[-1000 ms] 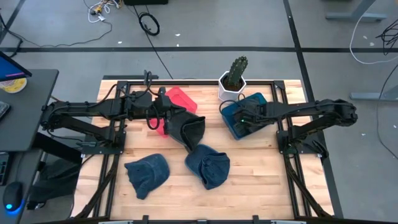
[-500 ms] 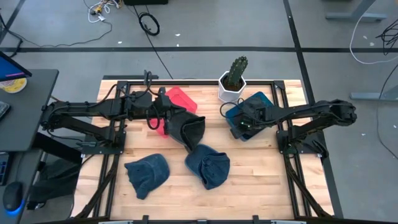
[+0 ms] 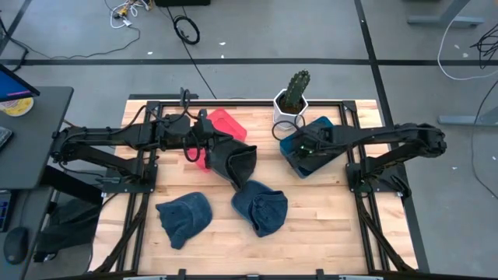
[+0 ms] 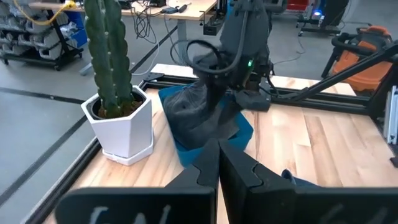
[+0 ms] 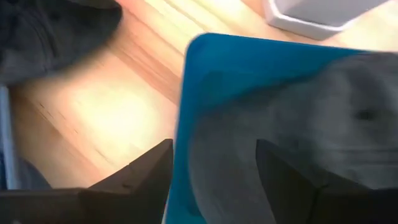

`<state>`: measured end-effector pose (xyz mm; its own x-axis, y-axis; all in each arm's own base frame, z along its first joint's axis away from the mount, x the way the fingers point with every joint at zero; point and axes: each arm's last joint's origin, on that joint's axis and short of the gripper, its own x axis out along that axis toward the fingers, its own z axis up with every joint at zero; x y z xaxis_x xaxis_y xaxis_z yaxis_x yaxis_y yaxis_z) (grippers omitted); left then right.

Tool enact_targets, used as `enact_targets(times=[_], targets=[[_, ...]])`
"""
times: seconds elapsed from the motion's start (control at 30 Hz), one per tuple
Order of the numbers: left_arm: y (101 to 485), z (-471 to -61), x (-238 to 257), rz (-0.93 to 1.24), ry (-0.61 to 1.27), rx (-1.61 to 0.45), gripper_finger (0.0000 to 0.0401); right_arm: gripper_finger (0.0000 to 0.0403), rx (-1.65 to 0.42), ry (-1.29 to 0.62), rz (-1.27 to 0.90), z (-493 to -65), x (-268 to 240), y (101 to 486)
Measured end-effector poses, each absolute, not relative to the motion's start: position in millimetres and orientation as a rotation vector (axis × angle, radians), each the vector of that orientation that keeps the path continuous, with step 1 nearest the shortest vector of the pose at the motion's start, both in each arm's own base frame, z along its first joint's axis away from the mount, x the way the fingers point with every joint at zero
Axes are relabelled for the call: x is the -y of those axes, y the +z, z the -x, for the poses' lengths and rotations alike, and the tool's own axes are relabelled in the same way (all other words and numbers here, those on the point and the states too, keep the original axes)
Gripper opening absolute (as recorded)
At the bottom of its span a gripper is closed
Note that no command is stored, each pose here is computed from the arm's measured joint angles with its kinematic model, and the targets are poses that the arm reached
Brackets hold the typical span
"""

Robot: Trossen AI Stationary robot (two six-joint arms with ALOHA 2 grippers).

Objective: Pick & Place hat
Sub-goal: Put the black cap into the blue bin

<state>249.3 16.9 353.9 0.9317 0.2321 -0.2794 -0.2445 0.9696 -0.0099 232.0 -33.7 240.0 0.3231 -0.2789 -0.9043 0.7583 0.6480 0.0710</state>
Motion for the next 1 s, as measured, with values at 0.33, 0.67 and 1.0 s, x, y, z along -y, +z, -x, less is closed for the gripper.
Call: enact_targets(times=[0.33,0.67,1.0], targets=[[339,-243,-17,0.292,0.301,-0.415,0.0012,0.0137,-1.056,-0.56,-0.359,-222,16,291],[312,-224,-28,0.872,0.548,-0.648,0.0038,0.0008,-0.861,-0.483,-0.362,-231,11,307],[286,-231,-38,1.063,0.753,-0.782,0.0194,0.0088,-0.714,-0.416,-0.338,-243,11,317]])
